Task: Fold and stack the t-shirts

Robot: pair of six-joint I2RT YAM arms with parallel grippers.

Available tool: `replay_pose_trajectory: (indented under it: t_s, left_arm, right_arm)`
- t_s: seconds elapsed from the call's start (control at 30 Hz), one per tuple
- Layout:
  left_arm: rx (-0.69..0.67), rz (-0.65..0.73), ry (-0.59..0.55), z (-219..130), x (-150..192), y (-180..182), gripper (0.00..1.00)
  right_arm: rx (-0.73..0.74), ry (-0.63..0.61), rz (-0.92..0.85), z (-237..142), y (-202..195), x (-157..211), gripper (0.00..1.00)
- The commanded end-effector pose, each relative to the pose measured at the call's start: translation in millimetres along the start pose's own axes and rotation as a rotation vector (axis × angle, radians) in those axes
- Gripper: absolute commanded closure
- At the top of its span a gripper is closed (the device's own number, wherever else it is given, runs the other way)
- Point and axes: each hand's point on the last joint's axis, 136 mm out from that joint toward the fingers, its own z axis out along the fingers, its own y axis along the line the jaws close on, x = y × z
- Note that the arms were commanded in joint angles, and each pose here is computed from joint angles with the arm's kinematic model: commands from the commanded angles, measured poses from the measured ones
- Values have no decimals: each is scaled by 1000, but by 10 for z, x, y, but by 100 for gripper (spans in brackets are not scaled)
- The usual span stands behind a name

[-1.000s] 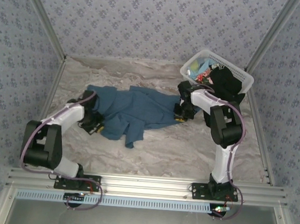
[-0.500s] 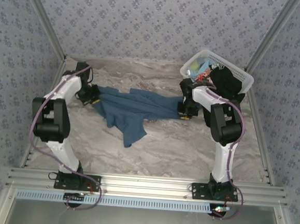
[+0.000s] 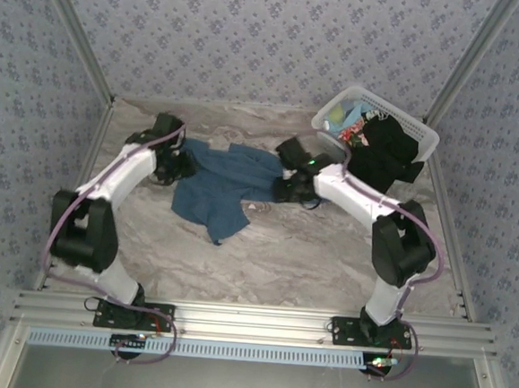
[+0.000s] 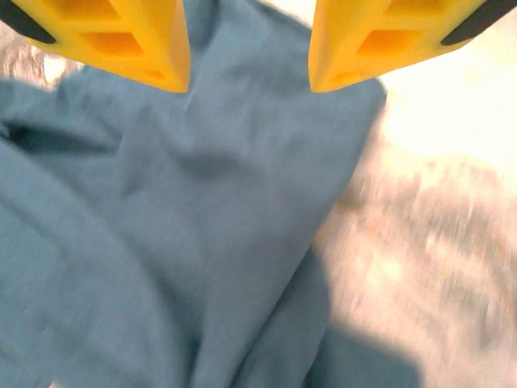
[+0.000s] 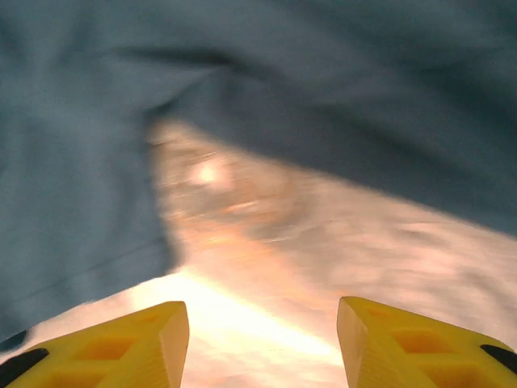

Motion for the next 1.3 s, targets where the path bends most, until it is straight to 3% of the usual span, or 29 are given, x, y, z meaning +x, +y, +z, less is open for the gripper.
replay_pose_trajectory:
  t_s: [0.0,0.1,0.23,0.4,0.6,0.73,0.8,1.0,1.27]
  left_arm:
    - [41,-113,104,-31,387,86,59]
    - [60,-136,145,-11,581,149,61]
    - [78,-151,174,34,704,178,66]
    - [111,-157,185,56,757,146,68]
    - [191,-136,176,-25,796,28,67]
    - [289,-144,150,-90,824,-80,65]
    - [298,-146,162,-93,885,-74,65]
    - [288,-143,180,-83,1000,-23,66]
    - [270,-104,247,28,1154,-150,69]
  right_arm:
    - [-34,118,-28,385,291,168,46]
    - [16,214,1,592,264,307,46]
    - [9,227,28,684,262,377,45]
    - [17,233,40,821,267,364,53]
    - [28,240,50,903,292,334,67]
    - [5,237,82,847,339,324,93]
    - [-3,205,104,748,338,223,100]
    - [24,117,166,366,127,-46,100]
    - [22,137,262,242,-257,-95,100]
